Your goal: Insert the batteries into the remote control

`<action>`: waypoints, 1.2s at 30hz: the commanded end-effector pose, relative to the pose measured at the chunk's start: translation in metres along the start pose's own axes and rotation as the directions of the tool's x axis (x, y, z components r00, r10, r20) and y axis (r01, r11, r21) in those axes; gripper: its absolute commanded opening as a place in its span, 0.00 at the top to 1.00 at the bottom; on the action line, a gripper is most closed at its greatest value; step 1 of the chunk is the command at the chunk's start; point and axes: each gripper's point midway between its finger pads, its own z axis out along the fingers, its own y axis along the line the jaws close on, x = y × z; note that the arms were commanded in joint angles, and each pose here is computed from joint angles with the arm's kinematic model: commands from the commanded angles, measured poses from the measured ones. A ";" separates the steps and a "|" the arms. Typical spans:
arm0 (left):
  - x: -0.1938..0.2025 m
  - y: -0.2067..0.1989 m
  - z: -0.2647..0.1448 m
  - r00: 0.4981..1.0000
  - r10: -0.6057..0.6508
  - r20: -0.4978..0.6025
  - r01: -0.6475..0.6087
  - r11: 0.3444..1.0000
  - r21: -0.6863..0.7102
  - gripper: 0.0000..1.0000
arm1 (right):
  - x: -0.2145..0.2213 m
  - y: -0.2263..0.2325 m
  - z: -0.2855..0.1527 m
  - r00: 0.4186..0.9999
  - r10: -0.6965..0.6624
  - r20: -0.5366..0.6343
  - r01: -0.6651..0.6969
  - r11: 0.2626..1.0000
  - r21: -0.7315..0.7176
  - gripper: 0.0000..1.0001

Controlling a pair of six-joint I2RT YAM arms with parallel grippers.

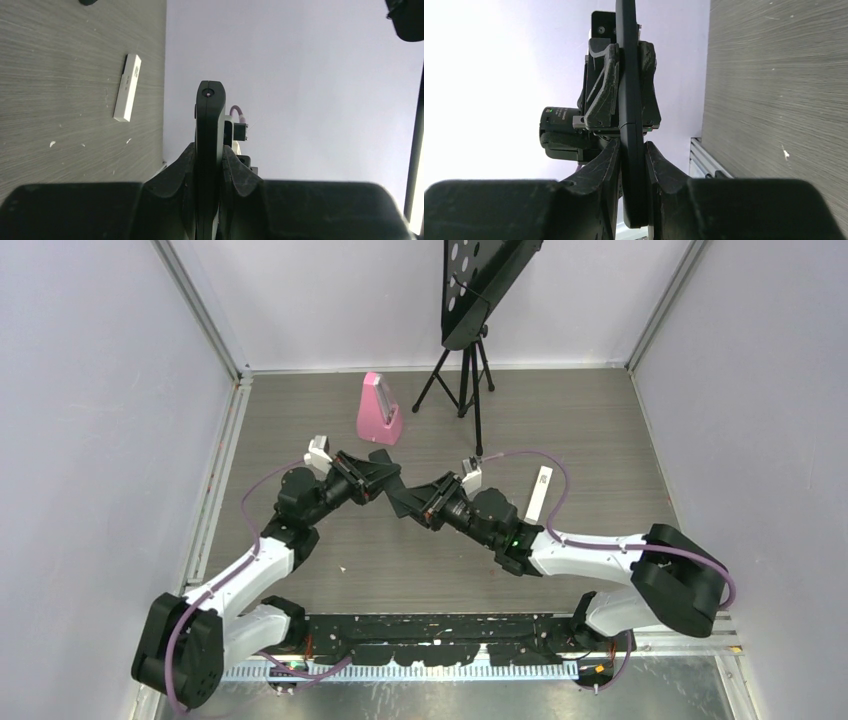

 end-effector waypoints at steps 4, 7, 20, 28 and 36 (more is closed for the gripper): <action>0.041 -0.075 -0.029 0.973 0.180 -0.144 -0.133 0.949 0.286 1.00 | -0.015 -0.039 0.015 0.998 -0.064 0.012 0.063 0.992 0.105 0.78; 0.052 -0.070 -0.032 0.953 0.226 -0.200 -0.162 0.943 0.291 1.00 | -0.018 -0.030 0.018 0.997 -0.083 0.005 0.082 0.994 0.073 0.78; 0.071 -0.077 -0.036 0.897 0.293 -0.330 -0.176 0.923 0.342 1.00 | -0.005 -0.004 0.010 0.940 -0.318 -0.124 0.313 0.948 -0.057 0.75; 0.069 -0.072 -0.029 0.898 0.278 -0.342 -0.163 0.930 0.331 1.00 | -0.003 0.012 -0.003 0.930 -0.336 -0.151 0.322 0.940 -0.110 0.65; 0.064 -0.058 -0.021 0.893 0.310 -0.326 -0.212 0.929 0.303 1.00 | -0.002 0.023 -0.024 0.911 -0.378 -0.164 0.364 0.925 -0.111 0.40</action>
